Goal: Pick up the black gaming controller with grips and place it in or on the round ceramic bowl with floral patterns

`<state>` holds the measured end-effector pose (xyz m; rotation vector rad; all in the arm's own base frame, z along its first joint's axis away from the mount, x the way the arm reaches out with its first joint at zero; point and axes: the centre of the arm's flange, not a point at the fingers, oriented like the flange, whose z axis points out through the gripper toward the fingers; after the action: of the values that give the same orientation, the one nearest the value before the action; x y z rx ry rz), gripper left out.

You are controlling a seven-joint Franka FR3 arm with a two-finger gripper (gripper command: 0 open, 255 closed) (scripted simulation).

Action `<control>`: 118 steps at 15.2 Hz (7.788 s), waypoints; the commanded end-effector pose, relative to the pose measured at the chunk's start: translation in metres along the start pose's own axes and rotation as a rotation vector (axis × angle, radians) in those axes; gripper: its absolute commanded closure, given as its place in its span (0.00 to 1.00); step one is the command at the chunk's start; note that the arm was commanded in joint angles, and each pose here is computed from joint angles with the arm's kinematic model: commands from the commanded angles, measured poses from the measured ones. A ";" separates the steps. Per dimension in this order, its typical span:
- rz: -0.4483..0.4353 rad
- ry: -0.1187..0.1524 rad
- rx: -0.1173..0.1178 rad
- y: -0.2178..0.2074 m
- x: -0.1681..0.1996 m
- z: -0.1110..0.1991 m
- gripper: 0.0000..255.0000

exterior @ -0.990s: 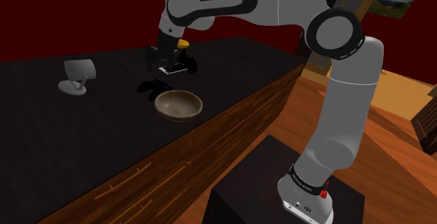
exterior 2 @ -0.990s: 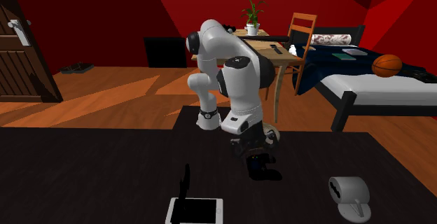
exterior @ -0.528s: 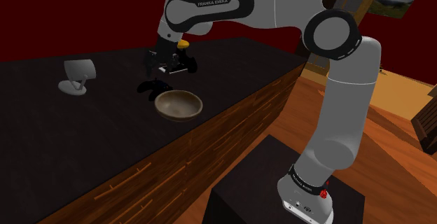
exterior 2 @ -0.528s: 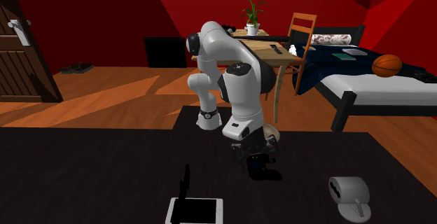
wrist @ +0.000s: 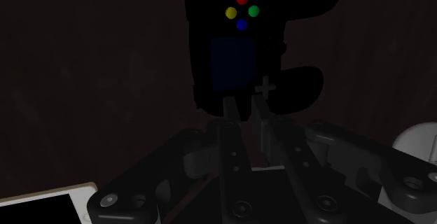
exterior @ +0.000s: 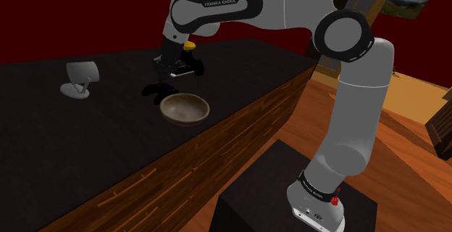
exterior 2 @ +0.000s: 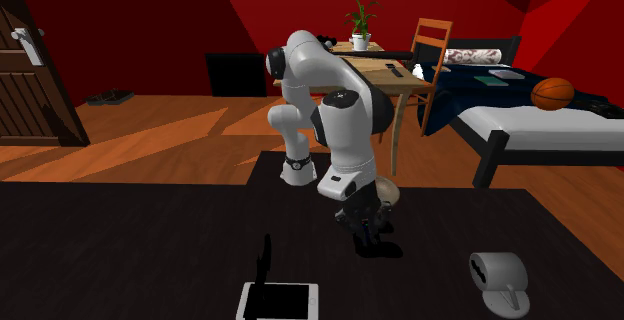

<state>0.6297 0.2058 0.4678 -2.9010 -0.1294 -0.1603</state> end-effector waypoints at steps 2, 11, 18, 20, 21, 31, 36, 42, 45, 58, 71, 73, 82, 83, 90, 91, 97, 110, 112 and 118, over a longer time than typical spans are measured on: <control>0.000 0.000 0.000 0.000 0.000 0.000 1.00; 0.000 0.000 0.000 -0.007 0.004 -0.031 1.00; 0.000 0.000 0.000 -0.016 0.008 -0.066 1.00; 0.000 0.000 0.000 -0.018 0.009 -0.077 1.00; 0.000 0.000 0.000 -0.019 0.010 -0.082 1.00; -0.295 -0.092 -0.098 -0.075 0.010 -0.022 0.00; -0.295 -0.092 -0.098 -0.073 0.008 0.004 0.00; -0.295 -0.092 -0.098 -0.071 0.007 0.017 0.00; -0.295 -0.092 -0.098 -0.071 0.007 0.017 0.00; -0.295 -0.092 -0.098 -0.073 0.008 0.007 1.00; -0.295 -0.092 -0.098 -0.089 0.016 -0.059 1.00; -0.295 -0.092 -0.098 -0.091 0.018 -0.070 1.00; -0.295 -0.092 -0.098 -0.099 -0.004 -0.110 1.00; -0.295 -0.092 -0.098 -0.099 -0.016 -0.114 1.00; -0.295 -0.092 -0.098 -0.099 -0.104 -0.141 1.00; -0.295 -0.092 -0.098 -0.099 -0.117 -0.145 1.00; -0.295 -0.092 -0.098 -0.096 -0.169 -0.151 1.00; -0.295 -0.092 -0.098 -0.081 -0.177 -0.085 1.00; -0.295 -0.092 -0.098 -0.078 -0.179 -0.075 1.00; -0.295 -0.092 -0.098 -0.075 -0.180 -0.060 1.00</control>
<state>0.4375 0.2511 0.5219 -2.9708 -0.5817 -0.0836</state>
